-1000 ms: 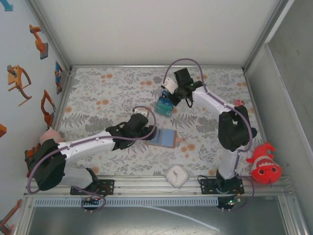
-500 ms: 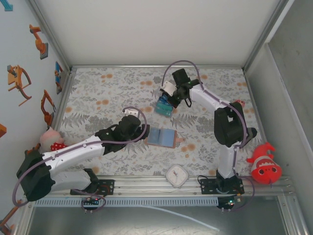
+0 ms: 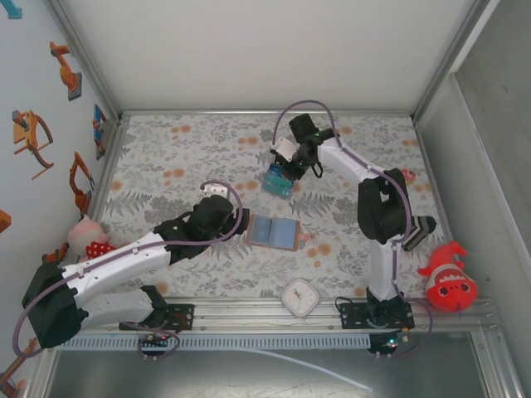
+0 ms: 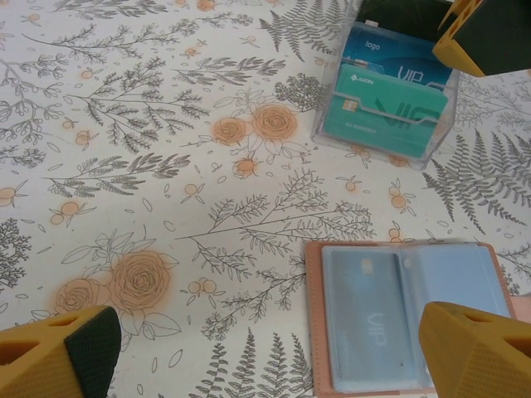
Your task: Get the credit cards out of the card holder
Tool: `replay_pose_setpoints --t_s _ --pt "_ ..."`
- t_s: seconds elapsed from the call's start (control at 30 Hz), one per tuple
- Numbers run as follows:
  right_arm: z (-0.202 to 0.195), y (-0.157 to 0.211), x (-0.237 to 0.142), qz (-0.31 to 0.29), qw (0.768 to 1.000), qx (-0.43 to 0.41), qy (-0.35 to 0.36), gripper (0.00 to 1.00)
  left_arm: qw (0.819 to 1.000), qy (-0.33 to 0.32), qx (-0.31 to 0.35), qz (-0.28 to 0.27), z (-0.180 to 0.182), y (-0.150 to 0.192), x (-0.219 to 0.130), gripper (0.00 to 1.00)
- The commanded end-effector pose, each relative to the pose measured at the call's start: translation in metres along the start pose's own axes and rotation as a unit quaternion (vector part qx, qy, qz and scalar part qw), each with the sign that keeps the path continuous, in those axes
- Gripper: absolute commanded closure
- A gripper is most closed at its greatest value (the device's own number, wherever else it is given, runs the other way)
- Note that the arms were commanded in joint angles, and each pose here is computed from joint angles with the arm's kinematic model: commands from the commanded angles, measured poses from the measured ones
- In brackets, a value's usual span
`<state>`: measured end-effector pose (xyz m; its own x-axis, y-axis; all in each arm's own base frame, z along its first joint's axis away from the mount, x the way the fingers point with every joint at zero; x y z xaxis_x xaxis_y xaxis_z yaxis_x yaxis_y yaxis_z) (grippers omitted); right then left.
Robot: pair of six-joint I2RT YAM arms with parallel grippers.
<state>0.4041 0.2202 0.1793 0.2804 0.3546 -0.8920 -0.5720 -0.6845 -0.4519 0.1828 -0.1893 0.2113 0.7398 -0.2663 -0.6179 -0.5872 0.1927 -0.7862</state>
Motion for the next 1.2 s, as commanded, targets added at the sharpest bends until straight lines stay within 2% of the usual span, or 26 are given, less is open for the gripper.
replay_pose_setpoints --t_s 0.0,0.2,0.37,0.43,0.47,0.5,0.7,0.8,1.17 --pt "-0.002 -0.008 -0.013 -0.010 1.000 0.022 0.002 0.73 1.000 -0.018 -0.012 -0.003 0.007 0.002 -0.002 0.08" --pt "0.011 -0.014 -0.044 -0.046 0.995 0.089 0.018 0.73 0.998 -0.047 -0.044 -0.024 0.015 0.002 -0.006 0.11" --pt "0.040 -0.005 -0.062 -0.072 0.982 0.171 0.044 0.73 0.989 -0.095 -0.100 -0.059 0.032 0.007 -0.015 0.11" --pt "0.056 0.005 -0.064 -0.069 0.976 0.197 0.062 0.71 0.983 -0.117 -0.121 -0.071 0.041 0.011 -0.020 0.09" --pt "0.066 0.010 -0.063 -0.063 0.973 0.210 0.064 0.70 0.980 -0.126 -0.133 -0.077 0.046 0.013 -0.023 0.04" --pt "0.075 0.015 -0.061 -0.056 0.971 0.224 0.068 0.68 0.977 -0.138 -0.143 -0.081 0.050 0.016 -0.026 0.02" --pt "0.131 0.042 -0.031 -0.015 0.964 0.260 0.049 0.58 0.960 -0.181 -0.184 -0.106 0.072 0.032 -0.041 0.03" --pt "0.156 0.049 -0.014 0.006 0.964 0.263 0.033 0.57 0.953 -0.199 -0.199 -0.112 0.082 0.040 -0.048 0.03" --pt "0.200 0.054 0.026 0.049 0.969 0.241 0.009 0.47 0.946 -0.209 -0.217 -0.123 0.096 0.055 -0.061 0.03"
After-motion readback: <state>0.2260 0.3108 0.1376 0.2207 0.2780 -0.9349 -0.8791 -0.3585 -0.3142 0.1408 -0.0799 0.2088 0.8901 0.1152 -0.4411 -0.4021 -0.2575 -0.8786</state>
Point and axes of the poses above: each hand's point on the last joint's axis, 136 mm out from that joint toward the fingers, its own x axis out along the fingers, its own z axis along the line the jaws close on, y = z × x, the point moved 9 cm from there along -x, back along the fingers, and after that the axes turned 8 degrees about x, right-handed, at the moved point
